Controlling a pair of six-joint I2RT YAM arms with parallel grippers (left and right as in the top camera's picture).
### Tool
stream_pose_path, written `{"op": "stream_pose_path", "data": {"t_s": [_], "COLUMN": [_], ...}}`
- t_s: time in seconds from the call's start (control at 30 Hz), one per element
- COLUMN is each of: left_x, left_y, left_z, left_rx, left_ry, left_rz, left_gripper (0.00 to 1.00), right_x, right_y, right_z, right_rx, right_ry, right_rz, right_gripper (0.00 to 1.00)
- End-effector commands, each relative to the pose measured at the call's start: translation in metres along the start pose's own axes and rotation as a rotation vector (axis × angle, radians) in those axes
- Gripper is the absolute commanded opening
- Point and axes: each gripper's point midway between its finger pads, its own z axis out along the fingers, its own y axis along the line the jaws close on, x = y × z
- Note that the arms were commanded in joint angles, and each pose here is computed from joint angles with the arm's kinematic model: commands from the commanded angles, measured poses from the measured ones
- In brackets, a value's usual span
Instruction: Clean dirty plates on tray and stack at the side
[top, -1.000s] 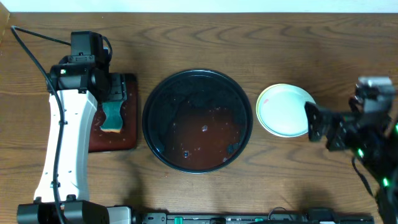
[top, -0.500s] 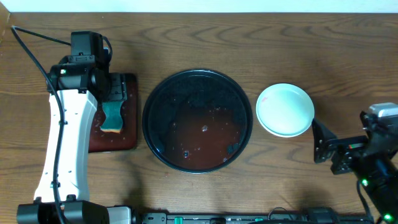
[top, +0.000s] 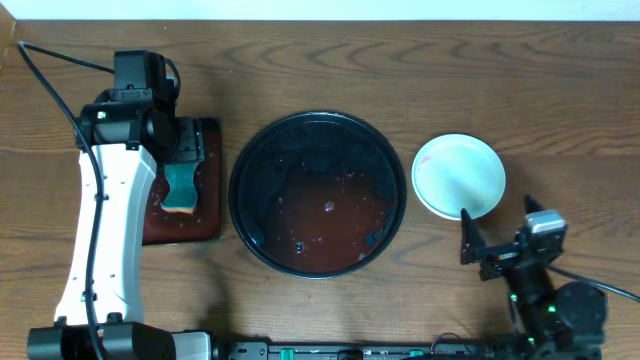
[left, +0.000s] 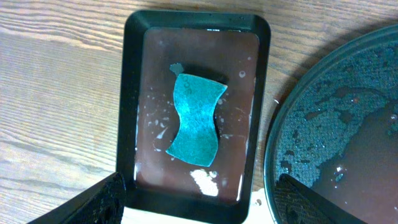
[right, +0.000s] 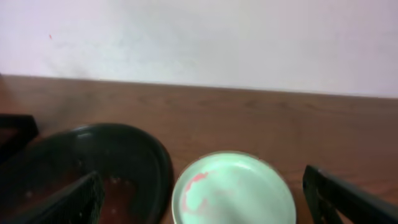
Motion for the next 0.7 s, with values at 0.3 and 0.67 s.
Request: {"op": "stream_pose_path", "data": {"t_s": [0.3, 0.67], "left_x": [-0.001, -0.001], "left_y": [0.002, 0.002], "left_z": [0.0, 0.0], "left_rx": [-0.007, -0.006], "left_ry": [0.003, 0.003], "left_rz": [-0.018, -0.018], "left_gripper": [0.77, 0.77], "right_x": [0.049, 0.059], "right_y": [-0.001, -0.002], "right_z": [0.025, 0.026], "right_rx": [-0.019, -0.017], "right_ry": [-0.128, -0.087], "right_rz": [-0.022, -0.015], "right_gripper": [0.99, 0.99]}}
